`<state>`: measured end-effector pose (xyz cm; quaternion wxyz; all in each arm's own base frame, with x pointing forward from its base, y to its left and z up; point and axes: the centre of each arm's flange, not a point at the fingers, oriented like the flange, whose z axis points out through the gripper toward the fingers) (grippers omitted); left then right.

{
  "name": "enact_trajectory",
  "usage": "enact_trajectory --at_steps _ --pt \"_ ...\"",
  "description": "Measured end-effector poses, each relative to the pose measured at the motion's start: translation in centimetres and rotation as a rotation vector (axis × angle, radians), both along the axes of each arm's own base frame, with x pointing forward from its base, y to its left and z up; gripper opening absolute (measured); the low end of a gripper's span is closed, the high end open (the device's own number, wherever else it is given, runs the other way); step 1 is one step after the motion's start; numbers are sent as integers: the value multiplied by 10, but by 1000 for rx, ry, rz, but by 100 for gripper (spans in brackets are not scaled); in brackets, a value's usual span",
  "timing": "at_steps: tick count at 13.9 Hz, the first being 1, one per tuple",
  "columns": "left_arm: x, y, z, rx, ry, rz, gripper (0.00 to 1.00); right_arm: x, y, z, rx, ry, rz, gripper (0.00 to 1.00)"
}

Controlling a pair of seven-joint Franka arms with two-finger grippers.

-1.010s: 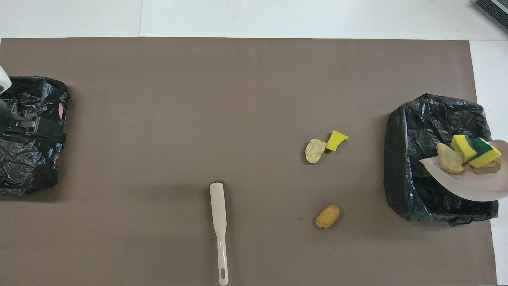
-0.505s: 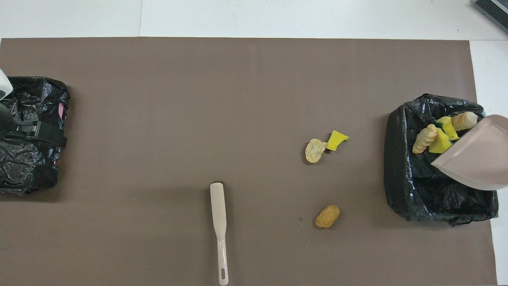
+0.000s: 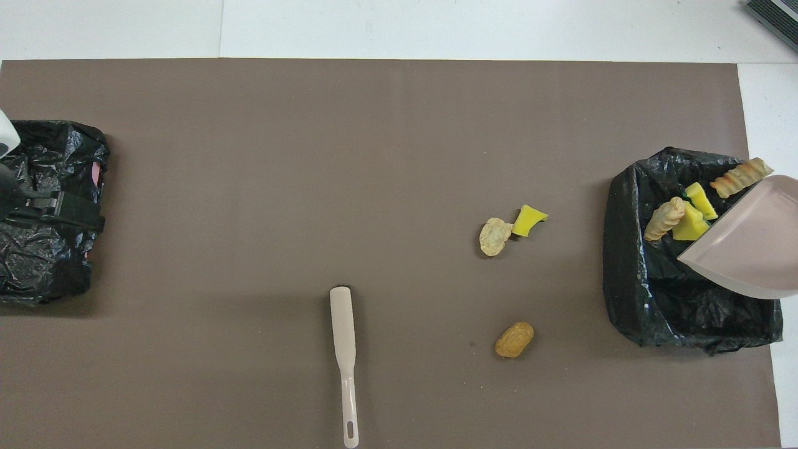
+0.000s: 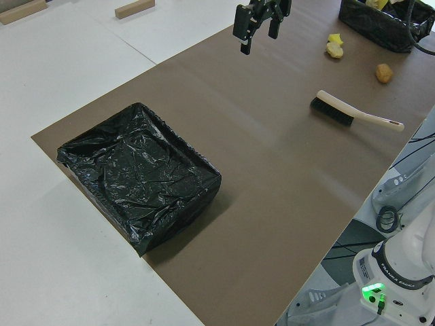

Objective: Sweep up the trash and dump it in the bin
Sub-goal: 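Tilt the dustpan with the right gripper to dump debris into the bag, then bring the empty dustpan back and lower it onto the mat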

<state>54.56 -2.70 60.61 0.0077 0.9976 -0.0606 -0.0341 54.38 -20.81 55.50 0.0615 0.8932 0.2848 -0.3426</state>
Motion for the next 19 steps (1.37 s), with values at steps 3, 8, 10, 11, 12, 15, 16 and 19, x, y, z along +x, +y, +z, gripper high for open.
enact_trajectory --at_steps 3,8,10,11,12,15,16,19 --pt "0 0 0 0 0 0 100 -20 19 51 2 -66 28 32" --pt "0 0 0 0 0 0 100 -25 84 84 65 -228 -42 32" --pt "0 0 0 0 0 0 100 -13 140 77 50 -275 -100 32" --pt "0 0 0 0 1 0 100 -8 174 74 38 -308 -130 32" --pt "0 0 -1 0 1 0 100 -5 211 71 19 -342 -165 32" --pt "0 0 -1 0 2 0 100 2 298 50 21 -408 -299 32" --pt "0 0 -1 0 2 0 100 8 321 40 46 -426 -346 32" --pt "0 0 -1 0 2 0 100 30 394 -1 97 -479 -467 32"
